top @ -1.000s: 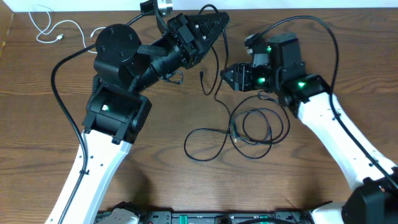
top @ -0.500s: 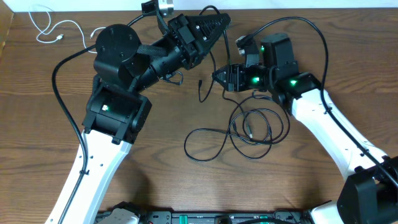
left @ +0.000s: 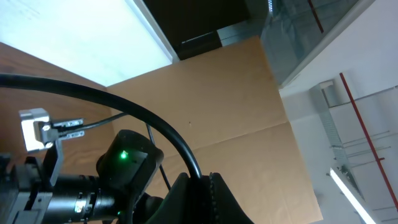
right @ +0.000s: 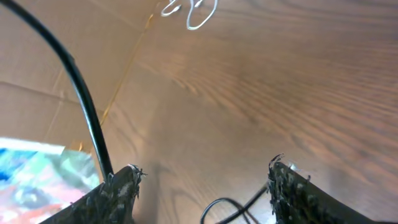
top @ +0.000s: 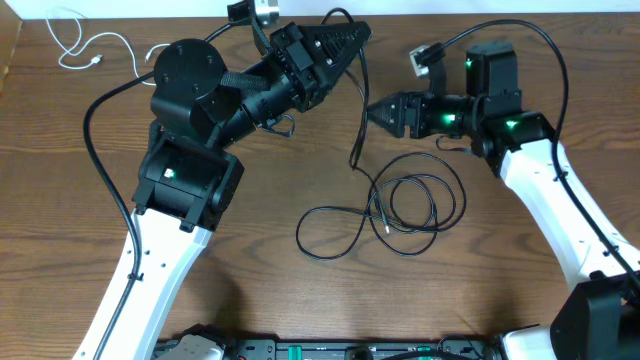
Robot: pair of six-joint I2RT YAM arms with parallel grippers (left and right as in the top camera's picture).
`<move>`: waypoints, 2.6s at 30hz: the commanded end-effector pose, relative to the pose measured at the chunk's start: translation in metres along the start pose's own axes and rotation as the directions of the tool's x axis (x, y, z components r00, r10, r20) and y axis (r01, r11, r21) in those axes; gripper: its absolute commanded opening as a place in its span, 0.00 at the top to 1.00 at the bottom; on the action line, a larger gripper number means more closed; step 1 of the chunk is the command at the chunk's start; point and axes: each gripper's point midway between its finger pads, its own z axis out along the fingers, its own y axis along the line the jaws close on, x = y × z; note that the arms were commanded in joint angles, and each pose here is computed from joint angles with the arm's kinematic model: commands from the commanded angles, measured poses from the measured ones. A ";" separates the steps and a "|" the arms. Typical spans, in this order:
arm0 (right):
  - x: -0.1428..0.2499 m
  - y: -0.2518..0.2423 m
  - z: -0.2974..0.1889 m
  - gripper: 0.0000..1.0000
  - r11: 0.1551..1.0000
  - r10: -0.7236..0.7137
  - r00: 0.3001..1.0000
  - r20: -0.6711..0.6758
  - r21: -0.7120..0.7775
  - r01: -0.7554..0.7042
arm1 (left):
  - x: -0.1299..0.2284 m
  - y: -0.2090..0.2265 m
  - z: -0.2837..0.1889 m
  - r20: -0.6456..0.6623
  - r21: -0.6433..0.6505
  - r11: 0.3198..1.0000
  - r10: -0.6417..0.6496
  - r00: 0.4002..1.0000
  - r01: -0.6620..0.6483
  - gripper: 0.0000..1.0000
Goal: Untangle cables
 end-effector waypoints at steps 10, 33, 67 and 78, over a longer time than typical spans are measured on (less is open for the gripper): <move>-0.010 -0.046 -0.013 0.33 0.942 0.140 0.983 0.116 0.290 -0.169 | 0.003 -0.010 -0.003 -0.006 0.024 1.000 0.016 1.000 -0.016 0.92; 0.002 0.026 0.003 0.35 0.992 -0.097 0.995 -0.013 -0.080 0.096 | 0.003 -0.010 -0.003 -0.007 0.024 1.000 -0.006 1.000 0.006 0.92; 0.028 -0.013 0.038 0.98 0.955 -0.098 0.993 -0.071 0.273 0.114 | 0.003 -0.010 -0.003 -0.014 0.024 1.000 -0.020 1.000 0.020 0.92; 0.039 -0.085 -0.009 0.98 0.829 0.095 0.995 -0.044 0.557 -0.054 | -0.035 0.017 -0.023 0.089 -0.064 0.996 -0.054 0.995 0.060 0.92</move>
